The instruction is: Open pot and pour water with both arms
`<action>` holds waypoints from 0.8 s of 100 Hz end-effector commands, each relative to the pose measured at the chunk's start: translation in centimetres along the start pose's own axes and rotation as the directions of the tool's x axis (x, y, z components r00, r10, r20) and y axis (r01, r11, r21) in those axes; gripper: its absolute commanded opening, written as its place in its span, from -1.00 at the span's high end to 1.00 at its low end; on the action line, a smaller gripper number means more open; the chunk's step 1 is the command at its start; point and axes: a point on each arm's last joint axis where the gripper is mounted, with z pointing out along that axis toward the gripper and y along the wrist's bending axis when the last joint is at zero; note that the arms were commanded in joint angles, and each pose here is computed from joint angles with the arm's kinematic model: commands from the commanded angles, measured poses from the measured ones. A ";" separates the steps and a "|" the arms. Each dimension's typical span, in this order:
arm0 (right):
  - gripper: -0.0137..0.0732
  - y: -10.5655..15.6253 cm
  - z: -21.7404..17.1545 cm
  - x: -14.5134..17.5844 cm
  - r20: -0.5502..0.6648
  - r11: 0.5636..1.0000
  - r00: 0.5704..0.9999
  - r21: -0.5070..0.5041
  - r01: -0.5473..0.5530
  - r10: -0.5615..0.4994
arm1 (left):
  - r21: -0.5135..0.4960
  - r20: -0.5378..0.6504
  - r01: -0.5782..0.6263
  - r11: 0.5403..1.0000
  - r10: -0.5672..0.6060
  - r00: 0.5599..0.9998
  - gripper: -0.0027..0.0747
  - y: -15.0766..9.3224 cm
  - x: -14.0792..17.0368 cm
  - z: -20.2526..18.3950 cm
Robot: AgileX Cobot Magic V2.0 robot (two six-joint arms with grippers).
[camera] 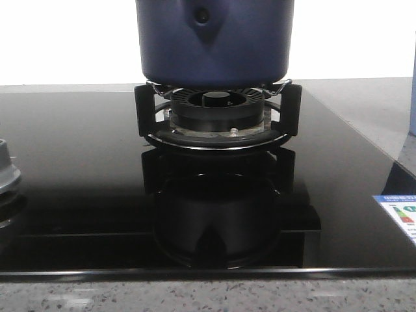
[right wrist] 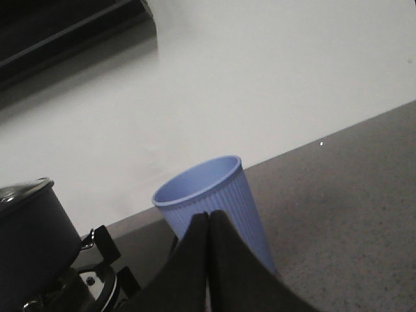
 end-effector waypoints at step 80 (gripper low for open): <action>0.85 8.5 5.8 -10.6 -0.886 0.978 0.416 -0.198 0.058 -0.204 | 0.729 -0.509 -0.327 0.601 0.796 0.329 0.94 -15.0 0.3 7.7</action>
